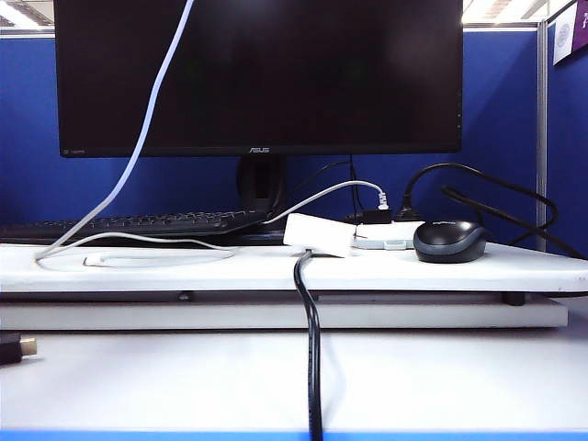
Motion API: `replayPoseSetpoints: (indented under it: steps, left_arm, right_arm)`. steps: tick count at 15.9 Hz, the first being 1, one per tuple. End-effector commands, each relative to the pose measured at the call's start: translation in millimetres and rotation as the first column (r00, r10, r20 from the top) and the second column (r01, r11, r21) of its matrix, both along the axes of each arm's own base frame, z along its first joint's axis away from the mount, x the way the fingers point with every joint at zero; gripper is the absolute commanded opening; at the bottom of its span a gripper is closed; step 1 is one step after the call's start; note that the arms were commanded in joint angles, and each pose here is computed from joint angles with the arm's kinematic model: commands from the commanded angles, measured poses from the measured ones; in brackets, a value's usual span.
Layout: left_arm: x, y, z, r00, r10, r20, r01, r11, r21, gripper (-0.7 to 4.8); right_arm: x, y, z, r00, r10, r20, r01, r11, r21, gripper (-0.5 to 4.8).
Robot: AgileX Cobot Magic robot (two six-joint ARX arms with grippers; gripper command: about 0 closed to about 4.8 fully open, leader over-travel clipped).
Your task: Pick up the Type-C charging cable and the charging base, insert one end of the Type-C charger into the corresponding slot on the base, and finally place the plugged-in charger back on the table.
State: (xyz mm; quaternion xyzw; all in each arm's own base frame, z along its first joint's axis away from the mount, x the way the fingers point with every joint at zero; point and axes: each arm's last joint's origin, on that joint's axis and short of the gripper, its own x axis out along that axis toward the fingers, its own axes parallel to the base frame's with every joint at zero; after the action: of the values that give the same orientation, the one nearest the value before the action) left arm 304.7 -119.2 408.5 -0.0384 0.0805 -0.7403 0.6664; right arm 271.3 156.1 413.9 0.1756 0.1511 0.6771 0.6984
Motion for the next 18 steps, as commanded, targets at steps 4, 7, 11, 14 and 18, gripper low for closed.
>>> replayPoseSetpoints:
  steps: [4, 7, 11, 14, 18]
  left_arm:
    - [-5.9, -13.1, 6.5, 0.999, -0.045, 0.013, 0.046, 0.999, -0.014, -0.06]
    - [-6.6, -14.7, 6.6, 0.999, -0.051, 0.013, 0.051, 0.999, -0.015, -0.06]
    - [-6.6, -14.7, 6.7, 0.999, -0.051, 0.012, 0.051, 0.999, -0.015, -0.06]
    - [-6.6, -14.7, 6.7, 0.999, -0.05, -0.011, 0.05, 0.999, -0.012, -0.06]
    - [-6.6, -14.7, 6.6, 0.987, -0.042, -0.156, 0.043, 0.999, 0.005, 2.63]
  right_arm:
    - [-2.2, -0.8, 4.5, 1.0, -0.002, 0.022, 0.002, 1.0, 0.009, 1.66]
    - [-1.8, -0.9, 4.6, 1.0, -0.018, 0.022, 0.017, 1.0, 0.011, 0.93]
    - [-1.9, -0.9, 4.6, 1.0, -0.017, 0.022, 0.017, 1.0, 0.011, 0.88]
    - [-1.9, -0.9, 4.6, 0.999, -0.017, 0.046, 0.017, 1.0, 0.01, -0.01]
    - [-2.6, -0.8, 4.6, 0.999, 0.01, 0.05, -0.01, 1.0, 0.008, -0.01]
